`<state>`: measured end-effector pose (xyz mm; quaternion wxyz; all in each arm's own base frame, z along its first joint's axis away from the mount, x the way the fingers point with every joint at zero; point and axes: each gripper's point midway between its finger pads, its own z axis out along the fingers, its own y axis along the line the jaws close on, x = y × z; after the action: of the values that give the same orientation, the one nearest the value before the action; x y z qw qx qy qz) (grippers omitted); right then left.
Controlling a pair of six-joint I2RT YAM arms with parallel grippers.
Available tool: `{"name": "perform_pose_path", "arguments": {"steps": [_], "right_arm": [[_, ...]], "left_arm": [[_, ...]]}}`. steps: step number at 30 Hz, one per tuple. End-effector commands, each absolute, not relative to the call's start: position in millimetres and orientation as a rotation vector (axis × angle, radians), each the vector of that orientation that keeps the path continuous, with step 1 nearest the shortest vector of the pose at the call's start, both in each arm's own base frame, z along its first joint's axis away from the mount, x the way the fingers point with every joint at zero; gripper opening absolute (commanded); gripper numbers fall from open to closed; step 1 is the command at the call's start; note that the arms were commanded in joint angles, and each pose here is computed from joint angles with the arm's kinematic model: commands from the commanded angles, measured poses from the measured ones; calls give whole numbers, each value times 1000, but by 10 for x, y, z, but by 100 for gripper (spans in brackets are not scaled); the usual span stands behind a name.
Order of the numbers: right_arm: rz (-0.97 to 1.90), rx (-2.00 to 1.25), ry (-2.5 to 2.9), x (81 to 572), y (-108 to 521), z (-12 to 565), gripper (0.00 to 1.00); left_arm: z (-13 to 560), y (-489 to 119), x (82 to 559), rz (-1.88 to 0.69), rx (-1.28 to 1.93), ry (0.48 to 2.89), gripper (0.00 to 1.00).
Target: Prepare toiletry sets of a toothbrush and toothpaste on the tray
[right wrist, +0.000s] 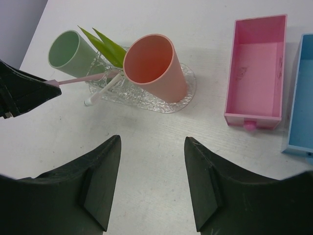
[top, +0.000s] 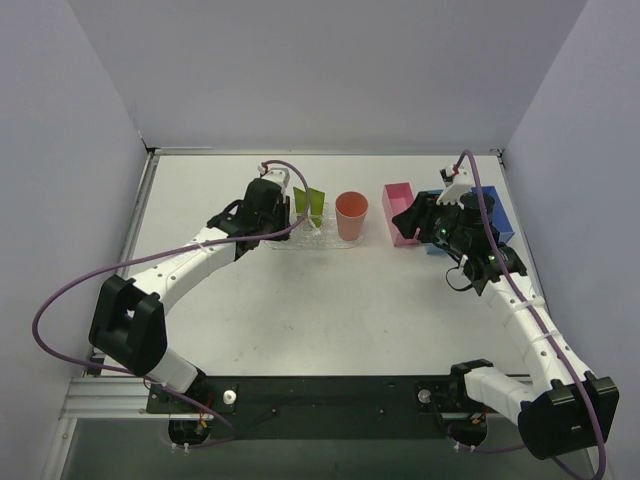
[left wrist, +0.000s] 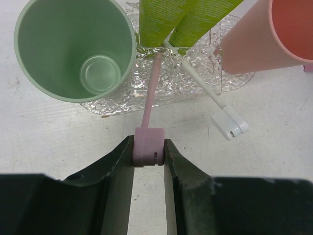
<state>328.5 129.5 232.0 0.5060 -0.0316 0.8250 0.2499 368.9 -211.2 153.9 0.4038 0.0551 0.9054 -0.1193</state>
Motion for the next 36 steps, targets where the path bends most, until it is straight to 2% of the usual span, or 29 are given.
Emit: {"name": "perform_pose_path", "arguments": {"steps": [1,2,9,26,36], "right_arm": [[616,-83,1948,3343,1301,2395,50],[614,-83,1945,3345,1295,2403,50],[618,-83,1947,3340,1304,2397,50],[616,-80,1948,3346,1294,2392,50],[616,-76,1952,3329,1288,2393,52]], "left_arm": [[1742,-2112,3760,-290,132,2245,19],[1748,-2111,3759,-290,134,2244,24],[1778,-2124,3759,-298,135,2236,39],[1897,-2150,3732,-323,151,2191,59],[2275,-2093,3656,-380,158,2030,70]]}}
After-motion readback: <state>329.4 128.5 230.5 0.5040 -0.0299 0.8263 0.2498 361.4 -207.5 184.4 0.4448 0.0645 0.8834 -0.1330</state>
